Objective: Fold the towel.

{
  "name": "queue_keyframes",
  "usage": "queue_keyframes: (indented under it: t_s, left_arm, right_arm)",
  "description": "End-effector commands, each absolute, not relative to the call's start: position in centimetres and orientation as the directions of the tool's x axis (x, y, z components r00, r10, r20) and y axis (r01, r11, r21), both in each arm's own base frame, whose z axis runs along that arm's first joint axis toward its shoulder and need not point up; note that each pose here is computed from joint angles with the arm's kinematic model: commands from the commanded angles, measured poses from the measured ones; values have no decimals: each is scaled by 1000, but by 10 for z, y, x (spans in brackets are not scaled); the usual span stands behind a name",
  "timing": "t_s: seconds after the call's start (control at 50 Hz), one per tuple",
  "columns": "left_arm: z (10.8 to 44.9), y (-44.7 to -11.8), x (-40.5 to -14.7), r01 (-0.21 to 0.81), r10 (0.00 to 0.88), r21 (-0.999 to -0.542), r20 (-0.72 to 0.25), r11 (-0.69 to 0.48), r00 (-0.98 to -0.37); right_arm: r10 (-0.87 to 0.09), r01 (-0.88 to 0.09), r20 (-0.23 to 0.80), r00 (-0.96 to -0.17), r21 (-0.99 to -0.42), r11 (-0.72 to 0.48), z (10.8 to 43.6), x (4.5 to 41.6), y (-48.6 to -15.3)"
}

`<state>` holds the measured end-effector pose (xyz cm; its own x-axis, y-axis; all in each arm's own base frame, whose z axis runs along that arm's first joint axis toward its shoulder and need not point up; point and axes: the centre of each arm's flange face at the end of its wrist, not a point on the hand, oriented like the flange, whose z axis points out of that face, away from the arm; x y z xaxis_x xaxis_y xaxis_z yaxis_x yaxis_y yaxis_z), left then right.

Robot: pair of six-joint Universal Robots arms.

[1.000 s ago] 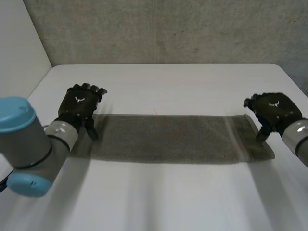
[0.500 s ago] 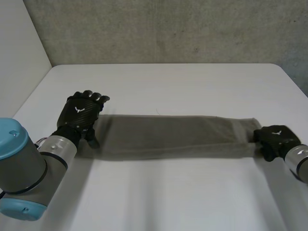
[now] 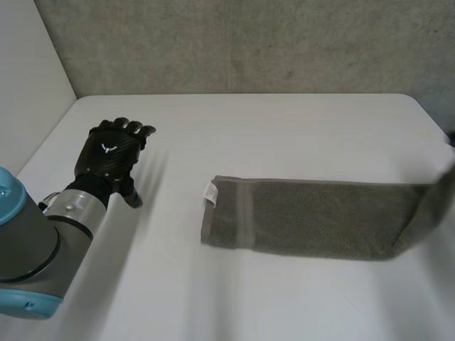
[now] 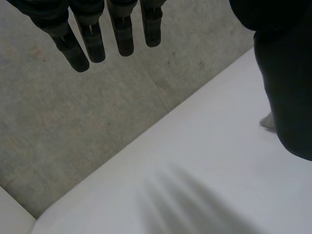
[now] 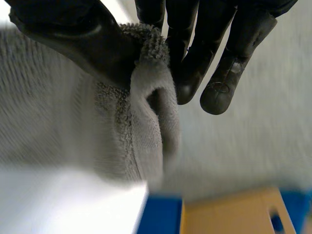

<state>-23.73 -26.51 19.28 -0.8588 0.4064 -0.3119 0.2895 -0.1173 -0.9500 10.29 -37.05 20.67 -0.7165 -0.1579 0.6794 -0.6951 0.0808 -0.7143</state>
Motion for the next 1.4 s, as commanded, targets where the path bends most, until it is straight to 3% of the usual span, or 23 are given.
queue_keyframes:
  t_s: [0.02,0.04,0.1,0.14,0.26,0.44,0.5,0.54,0.56,0.6,0.66,0.7,0.76,0.92,1.08,1.22,1.4]
  left_arm:
    - [205,-267,-238,278,393,-948,-316,-153,-864]
    - [205,-267,-238,277,393,-948,-316,-154,-863]
    - [206,-267,-238,276,392,-948,-317,-157,-864]
    - [208,-268,-239,273,392,-948,-316,-163,-864]
    - [210,-269,-244,269,398,-947,-318,-176,-860]
    - [215,-267,-265,250,439,-944,-322,-214,-839]
    - [219,-262,-281,235,470,-942,-324,-239,-821]
    - [219,-257,-295,220,501,-942,-323,-255,-803]
    - [219,-257,-295,220,502,-942,-323,-255,-803]
    - [220,-248,-313,201,536,-941,-321,-271,-781]
    - [219,-241,-324,193,555,-942,-320,-276,-768]
    - [214,-229,-343,176,592,-944,-314,-280,-743]
    - [205,-223,-358,174,619,-946,-313,-275,-721]
    - [170,-219,-385,201,659,-951,-307,-233,-687]
    - [156,-203,-397,198,705,-961,-275,-192,-654]
    - [159,-204,-400,187,704,-962,-273,-198,-656]
    - [133,-215,-401,239,670,-958,-284,-162,-686]
  right_arm:
    - [-407,-566,611,-679,-789,-239,233,259,-311]
    - [-475,-547,611,-633,-787,-284,226,288,-291]
    - [-537,-531,610,-583,-786,-317,216,314,-270]
    - [-618,-508,603,-505,-786,-352,197,349,-239]
    - [-718,-528,574,-392,-780,-336,151,374,-212]
    - [-742,-507,558,-371,-792,-342,149,377,-202]
    - [-738,-495,555,-383,-798,-344,163,371,-197]
    - [-716,-477,527,-457,-825,-302,183,347,-205]
    - [-716,-477,527,-458,-825,-302,183,347,-205]
    - [-665,-459,468,-581,-864,-207,199,309,-226]
    - [-651,-441,426,-629,-885,-153,201,294,-230]
    - [-622,-414,343,-704,-910,-32,192,266,-235]
    - [-596,-412,291,-748,-908,73,176,242,-237]
    - [-584,-449,266,-767,-873,191,146,213,-231]
    - [-570,-463,285,-770,-865,193,136,209,-235]
    - [-568,-464,293,-769,-867,181,134,211,-236]
    - [-549,-465,308,-777,-868,172,134,210,-239]
